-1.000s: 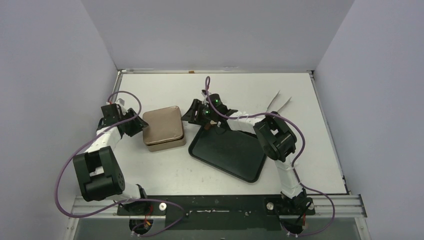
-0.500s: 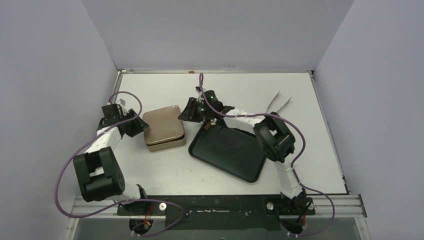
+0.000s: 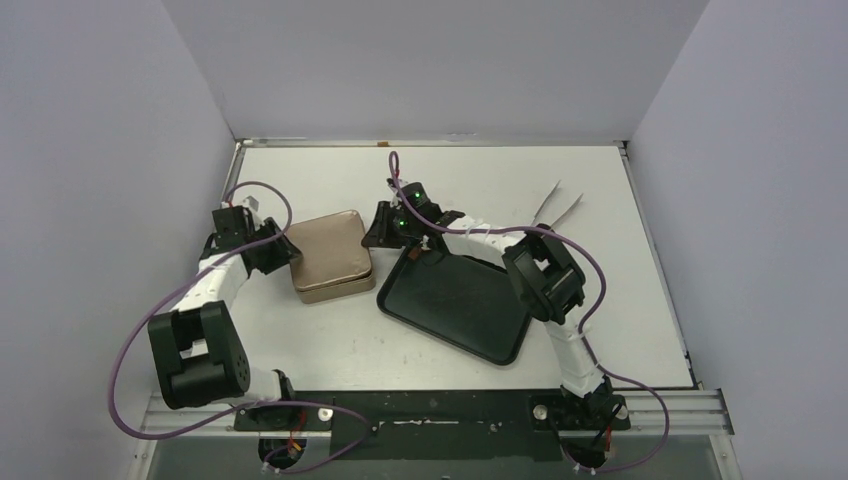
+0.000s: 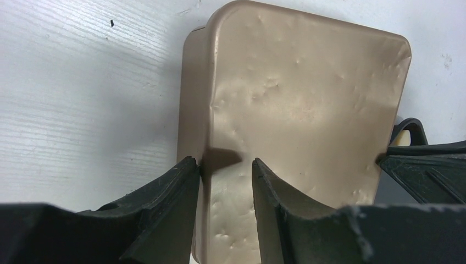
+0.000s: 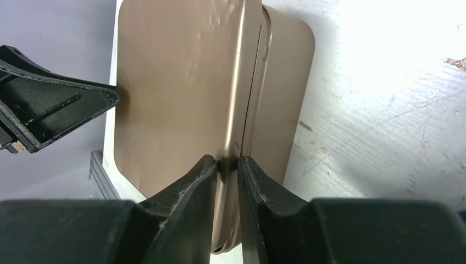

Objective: Pack the chocolate
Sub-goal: Close the box lid on the packing box.

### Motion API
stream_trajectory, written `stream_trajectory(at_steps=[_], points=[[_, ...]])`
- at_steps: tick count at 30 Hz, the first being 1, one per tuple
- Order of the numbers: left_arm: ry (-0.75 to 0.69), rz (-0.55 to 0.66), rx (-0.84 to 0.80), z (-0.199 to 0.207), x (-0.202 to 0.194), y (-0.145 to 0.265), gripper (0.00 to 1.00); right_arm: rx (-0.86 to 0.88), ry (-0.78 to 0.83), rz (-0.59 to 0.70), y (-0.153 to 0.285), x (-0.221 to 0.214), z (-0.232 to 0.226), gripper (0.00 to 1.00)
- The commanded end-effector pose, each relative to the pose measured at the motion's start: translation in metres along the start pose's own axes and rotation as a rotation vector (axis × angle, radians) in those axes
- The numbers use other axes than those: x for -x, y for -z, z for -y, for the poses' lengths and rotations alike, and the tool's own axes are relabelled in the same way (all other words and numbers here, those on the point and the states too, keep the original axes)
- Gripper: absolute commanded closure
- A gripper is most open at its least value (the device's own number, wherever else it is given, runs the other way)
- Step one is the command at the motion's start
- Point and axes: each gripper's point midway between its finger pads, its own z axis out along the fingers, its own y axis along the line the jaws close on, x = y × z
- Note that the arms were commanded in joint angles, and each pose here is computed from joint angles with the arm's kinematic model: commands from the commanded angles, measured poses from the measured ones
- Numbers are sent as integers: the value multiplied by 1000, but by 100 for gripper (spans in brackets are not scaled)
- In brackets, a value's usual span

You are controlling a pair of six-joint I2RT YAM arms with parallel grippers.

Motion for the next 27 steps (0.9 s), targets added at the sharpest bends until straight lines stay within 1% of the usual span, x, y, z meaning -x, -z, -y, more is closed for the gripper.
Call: stream_trajectory(at_steps=[1,9,19,27], points=[[-37,49,-44,19,15,15,62,59,81,32,1,10,-32,79],[-43,73,-82,32,24,27,63,104,91,40,12,14,-52,80],[-43,48,-39,20,16,20,62,140,77,50,18,15,-65,79],[-51,53,-20,19,21,22,62,152,104,50,21,15,-72,79]])
